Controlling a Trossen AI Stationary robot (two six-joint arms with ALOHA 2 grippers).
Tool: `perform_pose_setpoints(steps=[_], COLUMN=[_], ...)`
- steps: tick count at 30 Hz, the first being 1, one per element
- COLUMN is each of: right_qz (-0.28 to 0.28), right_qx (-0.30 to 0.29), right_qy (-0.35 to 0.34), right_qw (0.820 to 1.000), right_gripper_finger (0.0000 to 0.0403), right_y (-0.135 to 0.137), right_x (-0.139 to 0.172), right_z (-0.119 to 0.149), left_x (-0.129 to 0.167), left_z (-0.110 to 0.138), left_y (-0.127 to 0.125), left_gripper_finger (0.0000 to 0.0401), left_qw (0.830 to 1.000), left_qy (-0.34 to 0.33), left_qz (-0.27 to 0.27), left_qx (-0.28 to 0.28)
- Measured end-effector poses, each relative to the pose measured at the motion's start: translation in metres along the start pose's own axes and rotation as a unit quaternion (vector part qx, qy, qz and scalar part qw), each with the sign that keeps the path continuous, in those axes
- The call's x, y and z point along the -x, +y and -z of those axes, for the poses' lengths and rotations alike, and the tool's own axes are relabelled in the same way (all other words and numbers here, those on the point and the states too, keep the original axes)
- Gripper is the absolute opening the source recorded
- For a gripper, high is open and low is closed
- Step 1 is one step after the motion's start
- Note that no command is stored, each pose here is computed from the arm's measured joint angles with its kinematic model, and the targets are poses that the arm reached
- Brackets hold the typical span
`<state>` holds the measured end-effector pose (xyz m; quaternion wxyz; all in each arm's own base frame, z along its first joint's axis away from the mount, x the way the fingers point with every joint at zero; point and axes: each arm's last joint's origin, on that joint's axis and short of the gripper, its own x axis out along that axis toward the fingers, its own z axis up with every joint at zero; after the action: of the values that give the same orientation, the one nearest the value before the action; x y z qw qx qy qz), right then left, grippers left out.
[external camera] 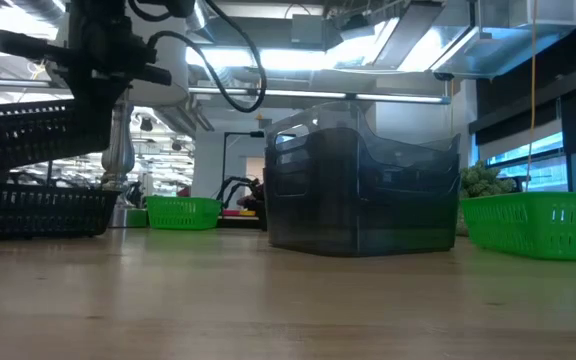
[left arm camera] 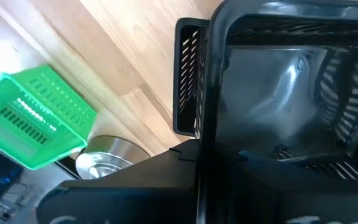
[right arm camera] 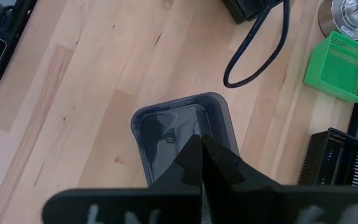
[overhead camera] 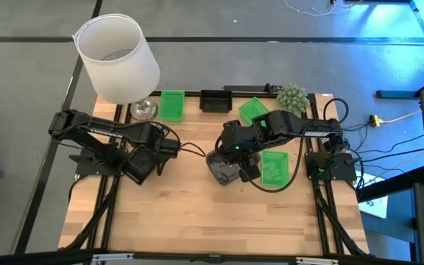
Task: Stack baskets by color
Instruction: Stack the bottom black bin on top of the middle black bin
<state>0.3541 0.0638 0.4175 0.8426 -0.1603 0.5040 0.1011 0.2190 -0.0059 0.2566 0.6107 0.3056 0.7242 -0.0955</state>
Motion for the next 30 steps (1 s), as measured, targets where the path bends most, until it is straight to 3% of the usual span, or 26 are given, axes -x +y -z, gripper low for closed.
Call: perform_pose_setpoints(steps=[7,15,22,30], right_qz=[0.000,0.000,0.000,0.000], right_qx=[0.000,0.000,0.000,0.000], right_qy=[0.000,-0.001,-0.001,-0.001], right_qw=[1.000,1.000,1.000,1.000], right_gripper_finger=[0.0000,0.0000,0.0000,0.0000], right_y=[0.000,0.000,0.000,0.000], right_x=[0.000,0.000,0.000,0.000], right_z=[0.000,0.000,0.000,0.000], left_x=[-0.003,-0.027,-0.038,-0.033], left_z=[0.001,0.003,0.001,-0.003], left_y=[0.004,0.001,0.003,0.001], left_gripper_finger=[0.0000,0.0000,0.0000,0.0000], left_qw=[1.000,0.999,0.999,0.990], left_qy=[-0.006,0.019,-0.008,-0.073], left_qz=[0.013,0.021,0.040,0.099], left_qx=[-0.006,-0.025,-0.023,-0.073])
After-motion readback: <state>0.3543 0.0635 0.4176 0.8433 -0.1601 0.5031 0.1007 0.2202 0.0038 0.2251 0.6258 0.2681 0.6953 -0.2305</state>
